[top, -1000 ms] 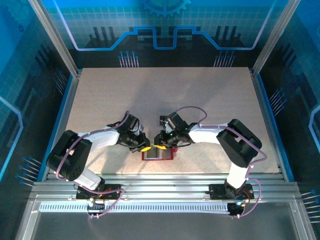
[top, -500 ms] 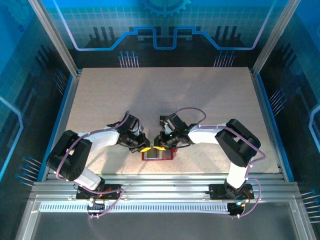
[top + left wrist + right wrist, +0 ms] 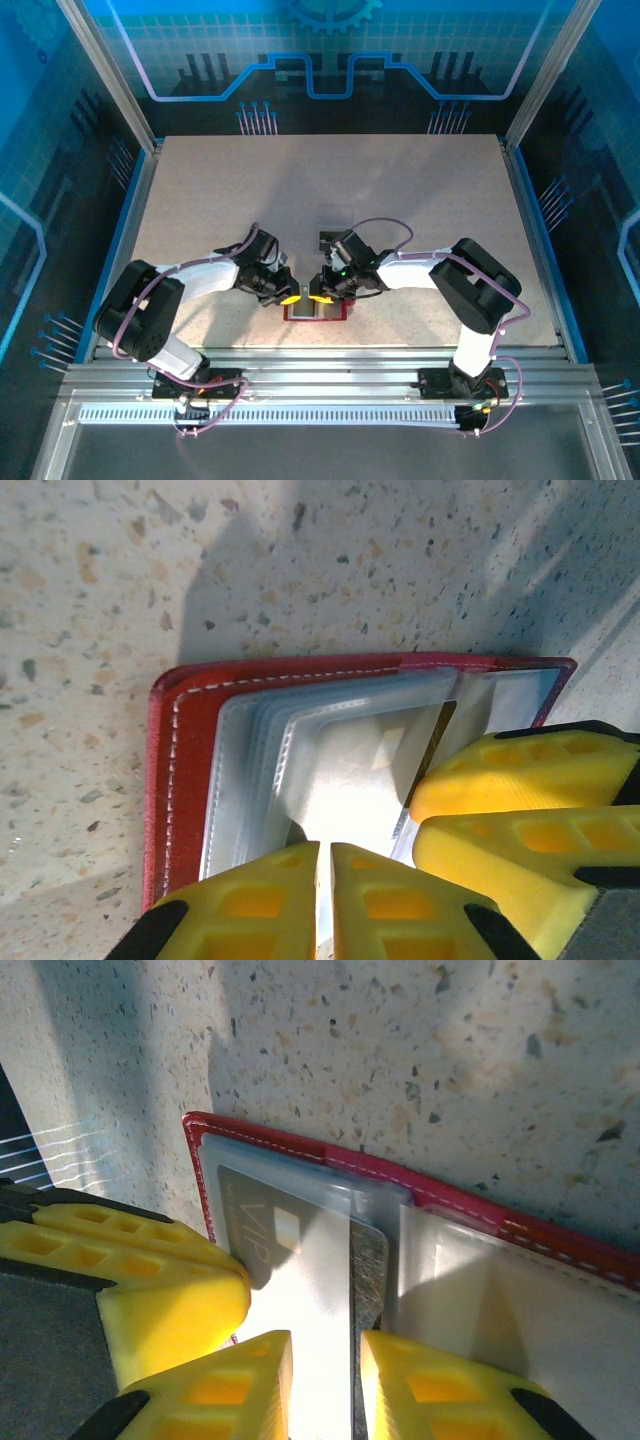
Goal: Take the credit cards out of the card holder
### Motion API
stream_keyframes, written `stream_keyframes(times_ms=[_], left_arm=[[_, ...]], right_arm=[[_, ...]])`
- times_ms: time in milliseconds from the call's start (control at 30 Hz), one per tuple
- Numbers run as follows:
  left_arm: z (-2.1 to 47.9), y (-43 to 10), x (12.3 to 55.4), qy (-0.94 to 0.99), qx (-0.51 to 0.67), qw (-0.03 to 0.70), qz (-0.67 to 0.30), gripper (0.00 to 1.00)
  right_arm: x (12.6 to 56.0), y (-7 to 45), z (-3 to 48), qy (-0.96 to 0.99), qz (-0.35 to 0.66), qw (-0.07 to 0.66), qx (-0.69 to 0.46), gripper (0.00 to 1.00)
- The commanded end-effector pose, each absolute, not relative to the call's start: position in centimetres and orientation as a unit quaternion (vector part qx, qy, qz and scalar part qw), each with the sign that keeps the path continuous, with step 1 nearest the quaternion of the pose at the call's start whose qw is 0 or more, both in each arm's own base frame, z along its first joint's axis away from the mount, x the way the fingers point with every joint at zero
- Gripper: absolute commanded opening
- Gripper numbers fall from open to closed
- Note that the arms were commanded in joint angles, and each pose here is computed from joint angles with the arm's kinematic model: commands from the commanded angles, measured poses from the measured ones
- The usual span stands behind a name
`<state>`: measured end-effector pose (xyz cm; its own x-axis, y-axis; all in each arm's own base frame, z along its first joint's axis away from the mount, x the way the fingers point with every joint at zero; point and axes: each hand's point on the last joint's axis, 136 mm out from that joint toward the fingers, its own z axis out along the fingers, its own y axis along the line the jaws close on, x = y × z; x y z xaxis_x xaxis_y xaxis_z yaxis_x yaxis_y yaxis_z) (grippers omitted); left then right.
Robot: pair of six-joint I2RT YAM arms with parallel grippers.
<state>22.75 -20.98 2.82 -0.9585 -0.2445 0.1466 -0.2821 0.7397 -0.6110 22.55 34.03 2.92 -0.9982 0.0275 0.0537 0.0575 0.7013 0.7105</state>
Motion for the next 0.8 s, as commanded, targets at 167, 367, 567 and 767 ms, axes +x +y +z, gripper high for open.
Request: stream_keyframes(times_ms=[167,367,567,767], left_arm=[[3.0,-20.7,22.8,-0.935,0.138,0.031,0.325,0.11],[2.9,-20.7,22.8,-0.935,0.138,0.030,0.325,0.11],[2.8,-20.6,22.6,-0.935,0.138,0.031,0.324,0.11],[2.9,-20.6,22.5,-0.935,0.137,0.029,0.325,0.11]], right_arm=[[21.5,33.6,1.8,-0.930,-0.365,0.033,-0.021,0.25],[21.5,33.1,2.1,-0.937,-0.349,0.024,-0.015,0.25],[21.5,32.9,2.0,-0.938,-0.344,0.023,-0.015,0.25],[22.5,33.5,3.4,-0.936,-0.351,0.007,-0.008,0.25]])
